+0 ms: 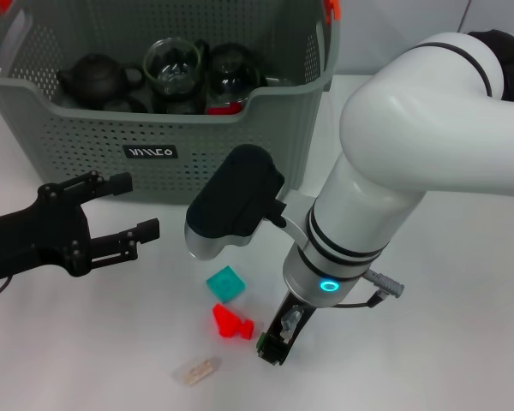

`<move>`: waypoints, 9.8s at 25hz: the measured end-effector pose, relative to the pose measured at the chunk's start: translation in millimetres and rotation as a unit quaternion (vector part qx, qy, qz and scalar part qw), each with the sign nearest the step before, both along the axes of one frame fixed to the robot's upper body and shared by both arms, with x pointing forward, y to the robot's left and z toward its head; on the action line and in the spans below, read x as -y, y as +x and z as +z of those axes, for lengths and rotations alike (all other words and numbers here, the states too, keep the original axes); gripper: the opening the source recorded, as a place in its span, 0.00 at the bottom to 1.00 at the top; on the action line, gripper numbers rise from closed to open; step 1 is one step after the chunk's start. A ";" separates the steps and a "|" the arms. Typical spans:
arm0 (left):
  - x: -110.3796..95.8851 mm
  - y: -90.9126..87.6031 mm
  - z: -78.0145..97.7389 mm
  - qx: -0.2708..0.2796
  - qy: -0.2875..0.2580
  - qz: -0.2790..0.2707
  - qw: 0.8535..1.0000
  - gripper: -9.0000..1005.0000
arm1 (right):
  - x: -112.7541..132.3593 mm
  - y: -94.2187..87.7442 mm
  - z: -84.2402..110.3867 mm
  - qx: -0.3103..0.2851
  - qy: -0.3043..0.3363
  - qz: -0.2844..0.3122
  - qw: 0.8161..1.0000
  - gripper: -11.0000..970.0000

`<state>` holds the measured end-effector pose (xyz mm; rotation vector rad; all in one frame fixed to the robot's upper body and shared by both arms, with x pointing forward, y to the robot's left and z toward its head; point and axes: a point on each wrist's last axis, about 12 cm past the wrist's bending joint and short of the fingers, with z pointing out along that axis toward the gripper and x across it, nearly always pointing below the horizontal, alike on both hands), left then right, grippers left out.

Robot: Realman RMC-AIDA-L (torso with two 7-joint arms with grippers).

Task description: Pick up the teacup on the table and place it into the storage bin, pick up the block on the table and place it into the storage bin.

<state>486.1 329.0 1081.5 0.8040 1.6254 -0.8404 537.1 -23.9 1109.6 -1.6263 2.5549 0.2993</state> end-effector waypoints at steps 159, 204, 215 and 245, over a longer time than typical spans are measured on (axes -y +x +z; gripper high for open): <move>28.2 35.9 13.8 0.050 0.031 -0.061 0.996 0.81 | 206.4 9.8 28.0 0.171 0.475 0.048 0.862 0.96; 155.5 77.1 88.7 -0.204 0.378 -0.069 0.900 0.75 | 238.4 30.7 30.7 0.077 0.412 0.001 0.908 0.96; 179.5 78.2 84.9 -0.257 0.419 -0.010 0.871 0.74 | 237.7 32.8 31.0 0.077 0.403 0.004 0.912 0.96; 208.1 83.7 38.3 -0.293 0.454 0.039 0.840 0.69 | 233.3 34.9 29.4 0.076 0.379 0.030 0.922 0.96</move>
